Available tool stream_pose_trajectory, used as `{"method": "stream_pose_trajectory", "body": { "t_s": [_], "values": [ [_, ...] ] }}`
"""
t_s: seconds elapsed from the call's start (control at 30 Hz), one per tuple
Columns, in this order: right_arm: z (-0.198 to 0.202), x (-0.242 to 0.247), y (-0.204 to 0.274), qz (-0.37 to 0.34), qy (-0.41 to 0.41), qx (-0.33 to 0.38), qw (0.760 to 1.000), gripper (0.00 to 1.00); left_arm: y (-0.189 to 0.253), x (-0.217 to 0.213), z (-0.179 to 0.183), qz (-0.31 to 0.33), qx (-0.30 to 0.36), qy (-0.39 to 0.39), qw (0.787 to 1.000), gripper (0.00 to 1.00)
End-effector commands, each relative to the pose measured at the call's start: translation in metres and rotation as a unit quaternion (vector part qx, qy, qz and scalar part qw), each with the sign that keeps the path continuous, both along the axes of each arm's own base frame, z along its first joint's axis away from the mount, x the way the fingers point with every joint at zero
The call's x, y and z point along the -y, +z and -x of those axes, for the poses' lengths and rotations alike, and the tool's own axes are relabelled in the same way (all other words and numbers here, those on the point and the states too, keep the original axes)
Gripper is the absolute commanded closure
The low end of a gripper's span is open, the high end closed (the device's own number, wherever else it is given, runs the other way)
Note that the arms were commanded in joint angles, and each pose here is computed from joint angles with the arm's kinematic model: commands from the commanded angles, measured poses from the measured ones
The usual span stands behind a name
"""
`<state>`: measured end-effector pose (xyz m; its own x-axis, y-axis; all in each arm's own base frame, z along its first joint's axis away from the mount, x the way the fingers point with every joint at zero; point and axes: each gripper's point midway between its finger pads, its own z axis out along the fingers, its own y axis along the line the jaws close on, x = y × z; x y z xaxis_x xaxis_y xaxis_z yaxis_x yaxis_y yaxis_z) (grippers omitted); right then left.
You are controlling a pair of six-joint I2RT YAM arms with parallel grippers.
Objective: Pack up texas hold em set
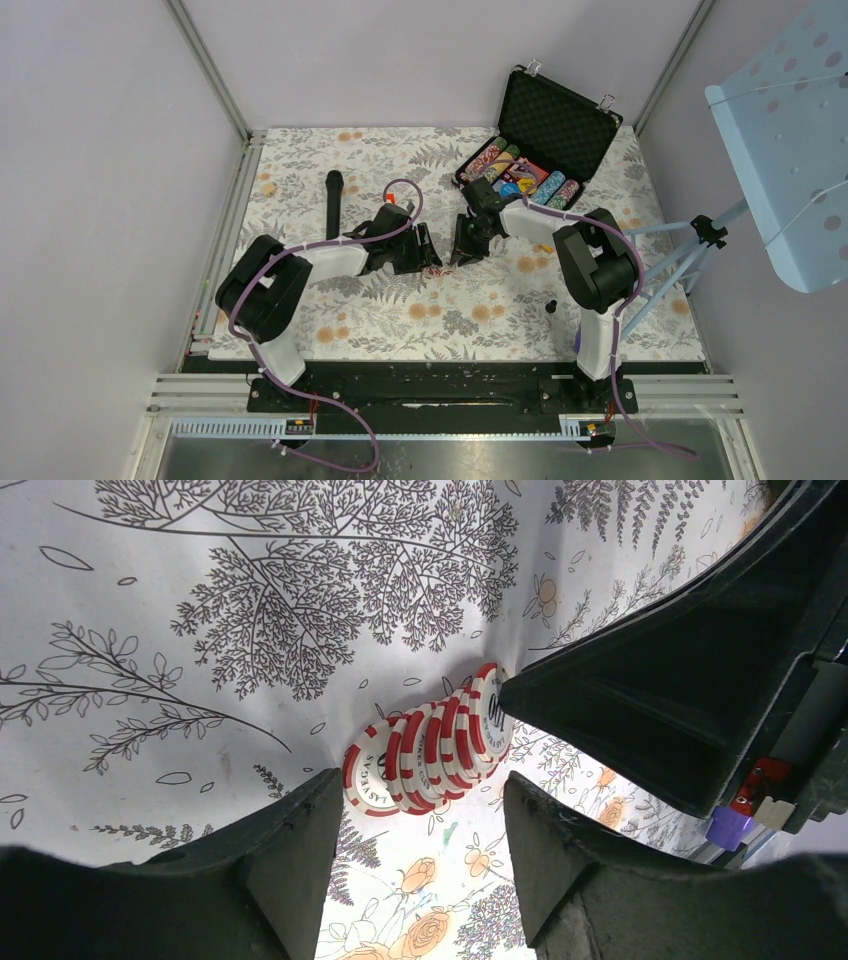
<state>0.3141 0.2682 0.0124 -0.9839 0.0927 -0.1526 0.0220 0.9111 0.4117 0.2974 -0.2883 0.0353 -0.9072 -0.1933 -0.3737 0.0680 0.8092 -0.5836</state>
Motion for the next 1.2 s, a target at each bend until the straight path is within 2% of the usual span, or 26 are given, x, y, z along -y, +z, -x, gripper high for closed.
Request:
{"method": "stream_pose_trajectory", "body": {
  "t_s": [0.0,0.4,0.63,1.17],
  "values": [
    [0.018,0.001,-0.017,0.017,0.011,-0.030,0.999,0.69,0.014,-0.001,-0.006,-0.001,0.028,0.004,1.000,0.39],
    [0.018,0.001,-0.018,0.018,0.011,-0.031,0.999,0.68,0.024,-0.006,-0.005,-0.007,0.038,0.009,0.999,0.38],
    [0.017,0.001,-0.017,0.018,0.011,-0.031,0.999,0.69,0.041,0.003,-0.003,0.021,0.045,0.002,0.999,0.39],
    [0.016,0.000,-0.016,0.017,0.010,-0.028,0.999,0.69,0.029,0.018,0.000,0.039,0.025,-0.005,0.999,0.40]
  ]
}}
